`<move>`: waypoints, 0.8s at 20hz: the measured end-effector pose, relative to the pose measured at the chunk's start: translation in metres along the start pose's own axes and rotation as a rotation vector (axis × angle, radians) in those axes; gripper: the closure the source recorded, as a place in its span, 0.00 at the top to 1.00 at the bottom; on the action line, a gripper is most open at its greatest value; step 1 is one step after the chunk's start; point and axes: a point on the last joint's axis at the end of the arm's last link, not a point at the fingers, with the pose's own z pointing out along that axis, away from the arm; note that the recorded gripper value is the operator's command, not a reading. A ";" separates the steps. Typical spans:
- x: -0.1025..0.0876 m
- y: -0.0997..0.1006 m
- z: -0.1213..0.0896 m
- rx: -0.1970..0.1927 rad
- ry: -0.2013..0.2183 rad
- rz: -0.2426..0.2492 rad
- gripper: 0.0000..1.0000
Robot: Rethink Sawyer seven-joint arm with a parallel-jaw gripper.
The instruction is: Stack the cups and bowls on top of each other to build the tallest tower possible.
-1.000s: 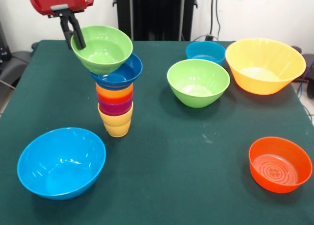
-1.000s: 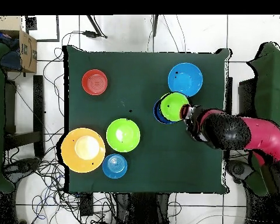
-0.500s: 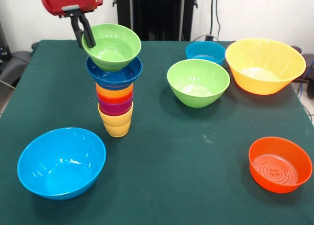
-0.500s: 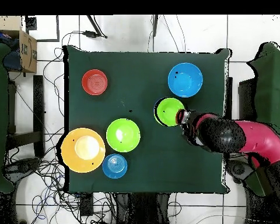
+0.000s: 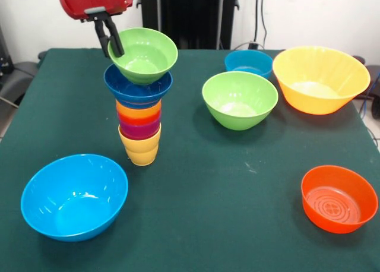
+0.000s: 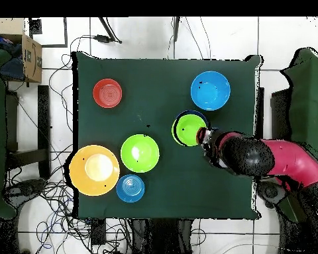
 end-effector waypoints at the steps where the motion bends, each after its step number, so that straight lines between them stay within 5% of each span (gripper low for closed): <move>1: 0.000 0.000 0.000 -0.002 -0.002 0.000 0.00; 16: 0.001 0.004 0.020 -0.057 -0.033 0.020 0.00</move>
